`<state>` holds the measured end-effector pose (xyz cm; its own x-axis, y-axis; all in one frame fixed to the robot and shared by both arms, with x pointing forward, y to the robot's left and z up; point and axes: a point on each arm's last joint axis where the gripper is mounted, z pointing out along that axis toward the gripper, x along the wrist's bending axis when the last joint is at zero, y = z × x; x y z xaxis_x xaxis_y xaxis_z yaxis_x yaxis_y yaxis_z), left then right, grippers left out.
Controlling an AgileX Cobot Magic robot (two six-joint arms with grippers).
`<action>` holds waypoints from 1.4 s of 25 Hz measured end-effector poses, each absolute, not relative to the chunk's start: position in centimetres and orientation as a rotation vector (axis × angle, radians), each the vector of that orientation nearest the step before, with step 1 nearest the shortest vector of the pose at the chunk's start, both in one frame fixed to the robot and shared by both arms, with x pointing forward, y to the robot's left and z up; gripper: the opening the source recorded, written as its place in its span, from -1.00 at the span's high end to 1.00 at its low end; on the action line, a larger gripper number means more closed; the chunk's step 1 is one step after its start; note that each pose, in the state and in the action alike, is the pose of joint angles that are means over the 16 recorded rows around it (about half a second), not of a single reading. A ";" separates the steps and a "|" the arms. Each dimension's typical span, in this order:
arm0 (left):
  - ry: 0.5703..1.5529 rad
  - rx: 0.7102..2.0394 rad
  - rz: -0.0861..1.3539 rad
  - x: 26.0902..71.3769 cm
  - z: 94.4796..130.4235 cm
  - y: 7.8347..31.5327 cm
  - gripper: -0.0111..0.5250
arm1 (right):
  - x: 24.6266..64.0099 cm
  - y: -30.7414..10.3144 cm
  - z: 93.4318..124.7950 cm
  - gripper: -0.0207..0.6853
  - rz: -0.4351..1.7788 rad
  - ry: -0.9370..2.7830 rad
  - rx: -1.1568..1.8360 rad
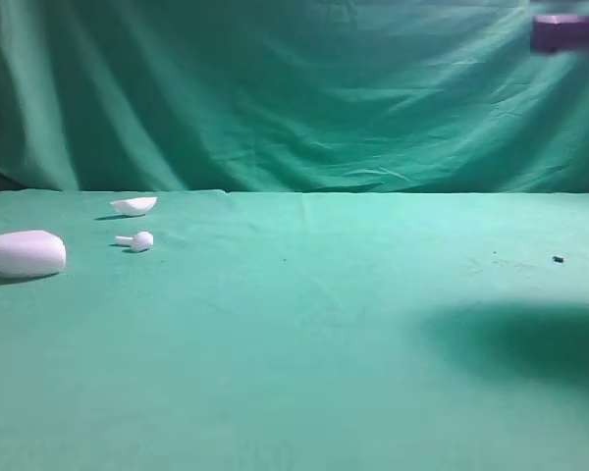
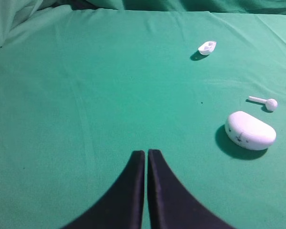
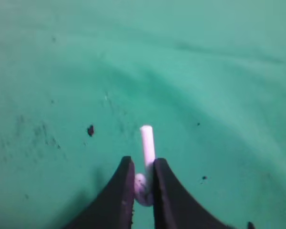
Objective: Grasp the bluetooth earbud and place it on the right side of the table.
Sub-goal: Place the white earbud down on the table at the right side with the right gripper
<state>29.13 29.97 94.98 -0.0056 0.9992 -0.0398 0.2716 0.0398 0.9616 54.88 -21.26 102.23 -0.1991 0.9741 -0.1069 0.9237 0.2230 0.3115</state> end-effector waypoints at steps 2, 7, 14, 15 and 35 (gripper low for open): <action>1.427 1.377 1.036 29.1 95.0 30.0 0.96 | 54.0 -21.9 100.4 0.68 0.248 2.221 1.799; 1.427 1.377 1.036 29.1 95.0 30.0 0.96 | 53.0 -22.5 97.0 0.68 0.243 2.238 1.807; 1.427 1.377 1.036 29.1 95.0 30.0 0.96 | 53.4 -22.3 94.7 0.68 0.257 2.252 1.787; 1.427 1.377 1.036 29.1 95.0 30.0 0.96 | 53.5 -22.3 94.5 0.68 0.256 2.254 1.785; 1.427 1.377 1.036 29.1 95.0 30.0 0.96 | 54.1 -22.1 93.2 0.11 0.259 2.265 1.758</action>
<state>29.13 29.97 94.98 -0.0056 0.9992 -0.0398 0.2716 0.0398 0.9616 54.12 -22.14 93.23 -0.2327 0.9678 -0.0962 0.9211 0.2510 0.2977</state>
